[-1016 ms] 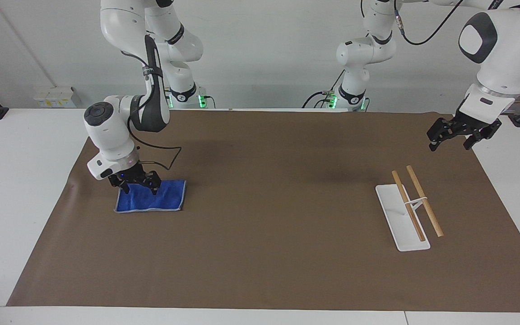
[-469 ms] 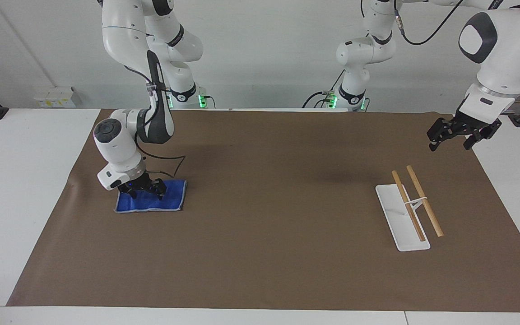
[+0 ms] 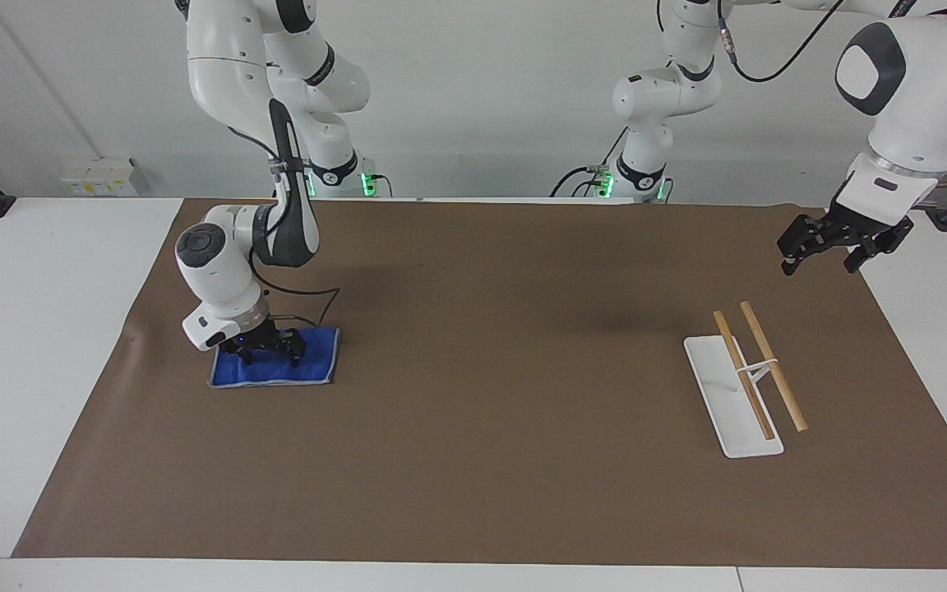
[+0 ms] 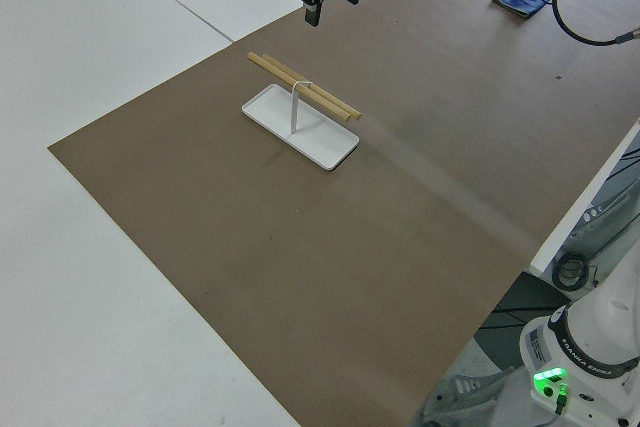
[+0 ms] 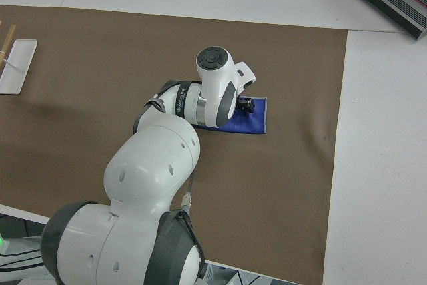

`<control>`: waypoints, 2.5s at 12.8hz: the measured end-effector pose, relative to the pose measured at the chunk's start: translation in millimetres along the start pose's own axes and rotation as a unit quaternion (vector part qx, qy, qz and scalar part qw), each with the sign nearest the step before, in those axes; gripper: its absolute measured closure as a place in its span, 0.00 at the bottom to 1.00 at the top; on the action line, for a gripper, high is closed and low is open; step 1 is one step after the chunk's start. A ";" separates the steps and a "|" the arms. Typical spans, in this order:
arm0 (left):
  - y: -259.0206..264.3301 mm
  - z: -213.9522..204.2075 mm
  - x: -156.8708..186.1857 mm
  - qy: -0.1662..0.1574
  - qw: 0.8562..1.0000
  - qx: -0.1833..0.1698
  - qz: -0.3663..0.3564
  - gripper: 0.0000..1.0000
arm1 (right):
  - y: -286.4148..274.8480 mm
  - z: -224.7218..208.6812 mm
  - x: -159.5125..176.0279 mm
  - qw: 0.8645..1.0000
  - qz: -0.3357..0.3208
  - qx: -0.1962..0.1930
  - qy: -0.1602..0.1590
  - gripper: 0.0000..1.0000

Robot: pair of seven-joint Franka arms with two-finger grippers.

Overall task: Right arm passes towel to left arm to hang
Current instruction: 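Reach the right gripper down to the blue towel's edge, then grasp the blue towel edge with the right gripper and lift, then carry the towel toward the left gripper while the left gripper approaches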

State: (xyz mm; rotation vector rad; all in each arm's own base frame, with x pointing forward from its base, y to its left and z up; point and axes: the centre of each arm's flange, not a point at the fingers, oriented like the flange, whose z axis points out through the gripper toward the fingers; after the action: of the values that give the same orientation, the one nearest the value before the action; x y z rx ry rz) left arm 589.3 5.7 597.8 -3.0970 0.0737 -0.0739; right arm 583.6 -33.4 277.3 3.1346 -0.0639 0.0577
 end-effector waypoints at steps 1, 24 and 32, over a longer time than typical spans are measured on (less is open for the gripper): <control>0.0 0.0 0.0 0.000 1.000 0.000 0.000 0.00 | -0.9 -2.2 0.3 1.000 -0.001 0.000 0.002 0.19; 0.1 -1.1 -0.5 0.001 1.000 0.000 0.000 0.00 | -176.4 -123.8 -7.6 0.984 -0.020 0.171 0.047 0.88; 20.8 14.6 -15.5 0.021 0.984 -0.147 -0.101 0.00 | -247.0 -160.1 -13.1 0.926 0.106 0.361 0.034 0.88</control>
State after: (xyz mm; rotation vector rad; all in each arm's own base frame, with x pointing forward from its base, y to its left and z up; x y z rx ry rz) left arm 573.6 -13.8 581.5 -3.3867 -0.2534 -0.1493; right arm 574.7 215.0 435.6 3.8378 -0.4891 0.2432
